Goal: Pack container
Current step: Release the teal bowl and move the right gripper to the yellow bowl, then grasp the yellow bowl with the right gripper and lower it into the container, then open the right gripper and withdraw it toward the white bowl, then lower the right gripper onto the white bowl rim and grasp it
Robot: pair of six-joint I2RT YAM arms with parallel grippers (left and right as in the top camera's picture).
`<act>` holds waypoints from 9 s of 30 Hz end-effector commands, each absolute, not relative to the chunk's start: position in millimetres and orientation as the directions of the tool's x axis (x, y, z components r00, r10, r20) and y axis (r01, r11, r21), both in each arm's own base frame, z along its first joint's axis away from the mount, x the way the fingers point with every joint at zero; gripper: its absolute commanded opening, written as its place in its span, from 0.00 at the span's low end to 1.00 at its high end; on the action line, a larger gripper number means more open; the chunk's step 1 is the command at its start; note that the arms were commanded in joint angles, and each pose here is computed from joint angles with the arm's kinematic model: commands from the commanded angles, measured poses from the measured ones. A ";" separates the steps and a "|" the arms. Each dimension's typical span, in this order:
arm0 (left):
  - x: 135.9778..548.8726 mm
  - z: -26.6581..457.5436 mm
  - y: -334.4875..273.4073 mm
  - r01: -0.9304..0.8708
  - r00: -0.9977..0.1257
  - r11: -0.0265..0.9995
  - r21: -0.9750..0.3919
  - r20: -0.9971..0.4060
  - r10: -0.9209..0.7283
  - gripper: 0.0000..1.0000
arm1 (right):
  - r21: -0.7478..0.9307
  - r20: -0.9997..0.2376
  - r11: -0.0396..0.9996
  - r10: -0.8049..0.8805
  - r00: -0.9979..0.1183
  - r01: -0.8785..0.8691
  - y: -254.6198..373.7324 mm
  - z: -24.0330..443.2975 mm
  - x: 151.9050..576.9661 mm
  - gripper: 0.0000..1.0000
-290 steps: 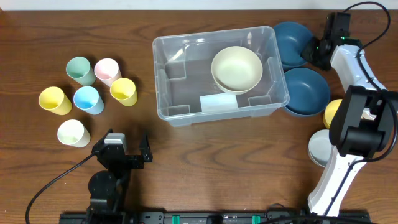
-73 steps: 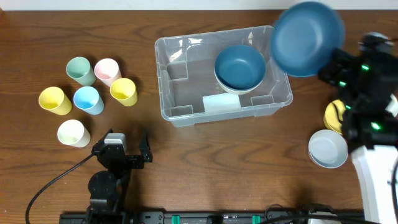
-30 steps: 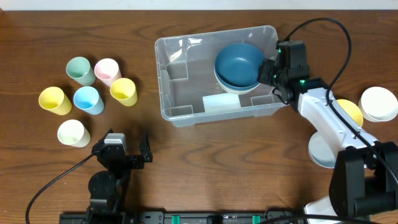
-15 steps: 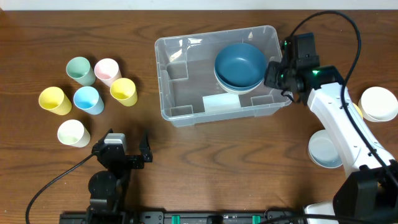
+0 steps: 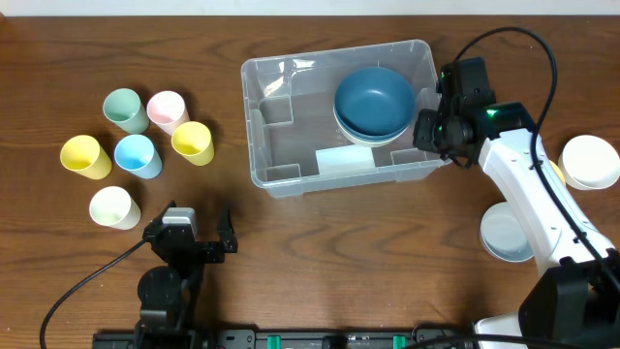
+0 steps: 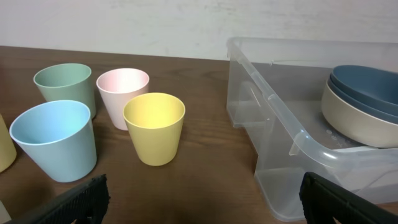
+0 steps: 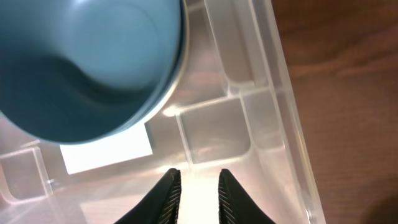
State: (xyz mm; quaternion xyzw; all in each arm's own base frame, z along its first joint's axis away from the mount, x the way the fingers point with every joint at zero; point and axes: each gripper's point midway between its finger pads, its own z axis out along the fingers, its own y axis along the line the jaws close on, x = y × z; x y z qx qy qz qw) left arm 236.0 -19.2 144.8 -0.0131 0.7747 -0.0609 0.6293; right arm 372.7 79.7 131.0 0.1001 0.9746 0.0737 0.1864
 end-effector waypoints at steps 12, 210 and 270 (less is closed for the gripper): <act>234.2 130.3 -19.4 0.059 -0.251 0.993 -0.100 -0.965 -0.082 0.98 | 0.138 -0.256 0.974 0.209 -0.944 0.179 75.9 127.5 345.1 0.18; 234.2 130.3 -19.4 0.059 -0.251 0.993 -0.100 -0.965 -0.082 0.98 | 0.088 -0.680 0.995 0.029 -0.732 -0.042 183.7 275.2 414.8 0.64; 234.2 130.3 -19.4 0.059 -0.251 0.993 -0.100 -0.965 -0.082 0.98 | -0.056 -0.129 0.731 0.670 -0.731 0.680 -231.3 31.8 389.2 0.34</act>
